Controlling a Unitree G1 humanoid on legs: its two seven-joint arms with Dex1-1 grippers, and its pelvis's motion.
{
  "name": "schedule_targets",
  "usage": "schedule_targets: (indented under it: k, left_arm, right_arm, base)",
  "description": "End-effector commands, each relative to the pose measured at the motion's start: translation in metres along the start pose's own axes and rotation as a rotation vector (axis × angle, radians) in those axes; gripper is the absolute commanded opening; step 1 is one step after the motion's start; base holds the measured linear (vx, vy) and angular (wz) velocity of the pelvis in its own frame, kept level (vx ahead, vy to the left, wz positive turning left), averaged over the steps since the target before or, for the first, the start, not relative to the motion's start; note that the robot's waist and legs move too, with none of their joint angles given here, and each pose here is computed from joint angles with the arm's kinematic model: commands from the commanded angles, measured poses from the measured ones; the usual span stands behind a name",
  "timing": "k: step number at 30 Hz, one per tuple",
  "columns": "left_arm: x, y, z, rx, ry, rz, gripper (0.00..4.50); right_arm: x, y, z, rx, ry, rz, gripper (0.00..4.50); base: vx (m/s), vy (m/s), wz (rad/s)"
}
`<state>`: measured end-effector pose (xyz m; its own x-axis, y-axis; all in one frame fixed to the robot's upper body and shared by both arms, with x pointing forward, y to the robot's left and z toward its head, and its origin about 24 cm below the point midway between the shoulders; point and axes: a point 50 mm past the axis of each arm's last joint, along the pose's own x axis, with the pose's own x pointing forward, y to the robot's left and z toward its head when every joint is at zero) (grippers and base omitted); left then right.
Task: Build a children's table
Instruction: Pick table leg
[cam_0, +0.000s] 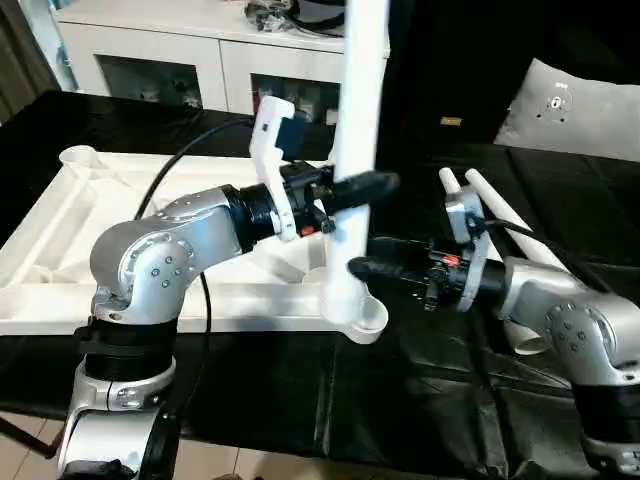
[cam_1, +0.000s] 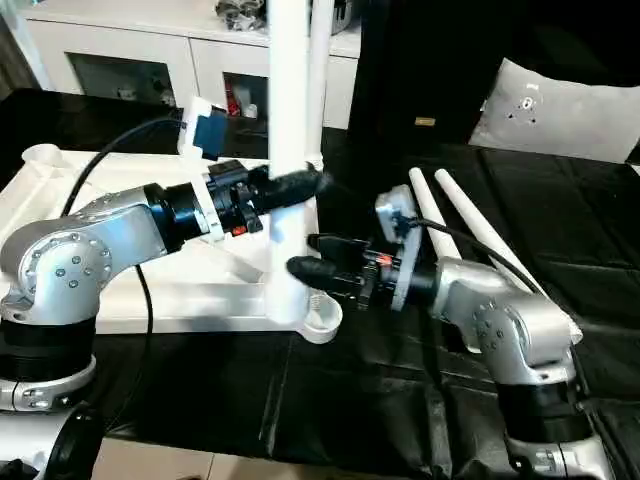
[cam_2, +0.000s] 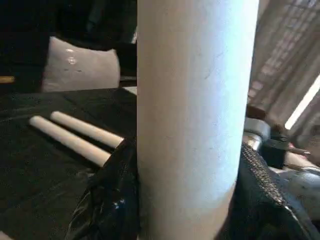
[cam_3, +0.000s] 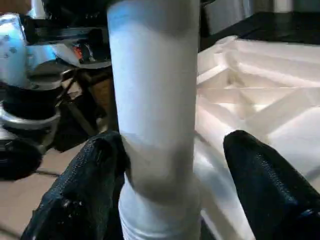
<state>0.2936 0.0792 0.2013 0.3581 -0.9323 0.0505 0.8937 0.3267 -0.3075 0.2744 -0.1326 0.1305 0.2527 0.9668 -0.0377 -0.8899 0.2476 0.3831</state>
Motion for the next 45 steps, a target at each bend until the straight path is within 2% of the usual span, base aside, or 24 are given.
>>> schedule_targets:
  k: [1, 9, 11, 15, 16, 19, 22, 28, 30, 32, 33, 35, 38, 39, 43, 45]
  left_arm:
    - [0.007, -0.013, 0.006, 0.047, 0.009, -0.097, 1.86]
    - [0.012, -0.021, 0.006, 0.058, 0.022, -0.164, 1.86]
    - [0.013, -0.022, 0.006, 0.061, 0.024, -0.172, 1.86]
    - [0.014, -0.021, 0.006, 0.064, 0.024, -0.173, 1.86]
    - [0.015, -0.02, 0.006, 0.065, 0.024, -0.173, 1.86]
    - [0.015, -0.02, 0.005, 0.068, 0.028, -0.176, 1.86]
    - [0.015, -0.02, 0.005, 0.07, 0.031, -0.176, 1.86]
    - [0.014, -0.02, 0.005, 0.079, 0.037, -0.175, 1.85]
    - [0.014, -0.02, 0.005, 0.111, 0.04, -0.17, 1.85]
    - [0.015, -0.024, 0.007, 0.076, 0.017, -0.194, 1.85]
    - [0.015, -0.026, 0.008, 0.06, 0.005, -0.208, 2.2]
    - [0.017, -0.028, 0.01, 0.041, -0.021, -0.226, 2.55]
    - [0.019, -0.034, 0.012, 0.018, -0.054, -0.274, 2.64]
    - [0.019, -0.034, 0.012, 0.018, -0.054, -0.274, 2.88]
    - [0.029, -0.043, 0.007, -0.021, -0.074, -0.318, 3.08]
    - [0.03, -0.044, 0.006, -0.039, -0.081, -0.32, 3.33]
  right_arm:
    - [0.002, 0.003, 0.002, 0.004, 0.024, 0.055, 3.45]
    - [0.008, 0.005, 0.001, 0.011, 0.038, 0.099, 3.45]
    - [0.009, 0.005, 0.0, 0.013, 0.043, 0.106, 3.17]
    - [0.01, 0.005, -0.001, 0.021, 0.054, 0.118, 2.97]
    - [0.01, 0.005, -0.002, 0.022, 0.055, 0.119, 2.72]
    - [0.011, 0.005, -0.003, 0.026, 0.058, 0.119, 2.59]
    - [0.011, 0.006, -0.003, 0.028, 0.061, 0.12, 2.22]
    - [0.01, 0.006, -0.005, 0.031, 0.062, 0.119, 2.01]
    - [0.011, 0.006, -0.006, 0.03, 0.062, 0.118, 1.99]
    - [0.012, 0.006, -0.009, 0.029, 0.062, 0.11, 1.98]
    - [0.013, 0.006, -0.01, 0.028, 0.062, 0.106, 1.98]
    - [0.013, 0.006, -0.011, 0.029, 0.061, 0.099, 1.98]
    - [0.015, 0.006, -0.014, 0.029, 0.062, 0.089, 1.95]
    - [0.015, 0.006, -0.014, 0.029, 0.062, 0.089, 1.94]
    - [0.021, 0.007, -0.021, 0.027, 0.065, 0.072, 1.93]
    - [0.023, 0.007, -0.023, 0.027, 0.062, 0.066, 1.93]
  base:
    - [0.0, 0.0, 0.0]
    - [0.0, 0.0, 0.0]
    - [0.0, 0.0, 0.0]
    - [0.0, 0.0, 0.0]
    - [0.0, 0.0, 0.0]
    - [0.0, 0.0, 0.0]
    - [0.0, 0.0, 0.0]
    - [0.0, 0.0, 0.0]
    - [0.0, 0.0, 0.0]
    - [0.0, 0.0, 0.0]
    - [0.0, 0.0, 0.0]
    - [0.0, 0.0, 0.0]
    - [0.0, 0.0, 0.0]
    - [0.0, 0.0, 0.0]
    - [0.0, 0.0, 0.0]
    - [0.0, 0.0, 0.0]
